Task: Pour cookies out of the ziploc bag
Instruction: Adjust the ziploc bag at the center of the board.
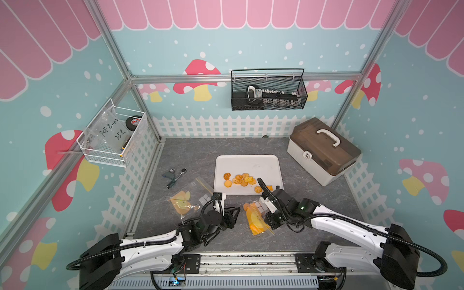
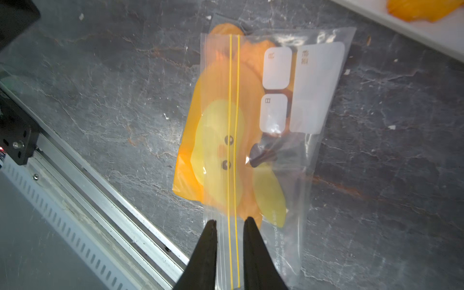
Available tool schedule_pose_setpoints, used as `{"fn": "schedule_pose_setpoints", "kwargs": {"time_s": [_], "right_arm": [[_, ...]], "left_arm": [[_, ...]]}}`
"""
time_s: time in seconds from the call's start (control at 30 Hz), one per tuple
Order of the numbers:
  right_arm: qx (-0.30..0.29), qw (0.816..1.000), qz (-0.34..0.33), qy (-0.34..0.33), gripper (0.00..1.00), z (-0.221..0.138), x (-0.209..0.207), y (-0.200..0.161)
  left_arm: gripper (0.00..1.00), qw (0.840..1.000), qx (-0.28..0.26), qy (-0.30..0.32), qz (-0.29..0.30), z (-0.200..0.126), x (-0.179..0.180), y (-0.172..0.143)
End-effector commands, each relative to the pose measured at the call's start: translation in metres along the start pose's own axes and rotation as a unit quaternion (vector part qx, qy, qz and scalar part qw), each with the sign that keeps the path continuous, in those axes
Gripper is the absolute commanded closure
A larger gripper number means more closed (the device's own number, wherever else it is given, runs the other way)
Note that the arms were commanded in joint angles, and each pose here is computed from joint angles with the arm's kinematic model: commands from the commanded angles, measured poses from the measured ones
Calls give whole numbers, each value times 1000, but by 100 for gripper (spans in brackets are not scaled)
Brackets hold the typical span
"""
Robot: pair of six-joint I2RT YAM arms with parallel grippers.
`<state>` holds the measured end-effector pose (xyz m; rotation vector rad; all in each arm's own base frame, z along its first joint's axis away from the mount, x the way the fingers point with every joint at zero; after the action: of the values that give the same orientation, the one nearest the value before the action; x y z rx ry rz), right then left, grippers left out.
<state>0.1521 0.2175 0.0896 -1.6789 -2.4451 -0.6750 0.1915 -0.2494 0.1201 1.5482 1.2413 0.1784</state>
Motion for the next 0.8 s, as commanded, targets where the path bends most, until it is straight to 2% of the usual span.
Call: {"fn": "schedule_pose_setpoints", "kwargs": {"time_s": [0.0,0.43,0.77], "right_arm": [[37,999,-15,-6,78,10,-1,-17],[45,998,-26,-26,78,26,-3,-16],[33,999,-24,-5,71,24,6,-11]], "left_arm": [[65,1000,6,-7,1,9,-1,-7],[63,998,41,-41,10,35,-21,-24],[62,997,60,-54,15,49,-33,-34]]}}
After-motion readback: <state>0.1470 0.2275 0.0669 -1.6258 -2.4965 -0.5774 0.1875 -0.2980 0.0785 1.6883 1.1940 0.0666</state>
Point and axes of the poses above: each gripper's point midway between its finger pads, its own z axis out along the fingers, its own x axis along the line the jaws close on, y = z × x, the point moved 1 cm from there along -z, back along the fingers, and after that the axes turned 10 degrees about z, right-handed, at the moved point
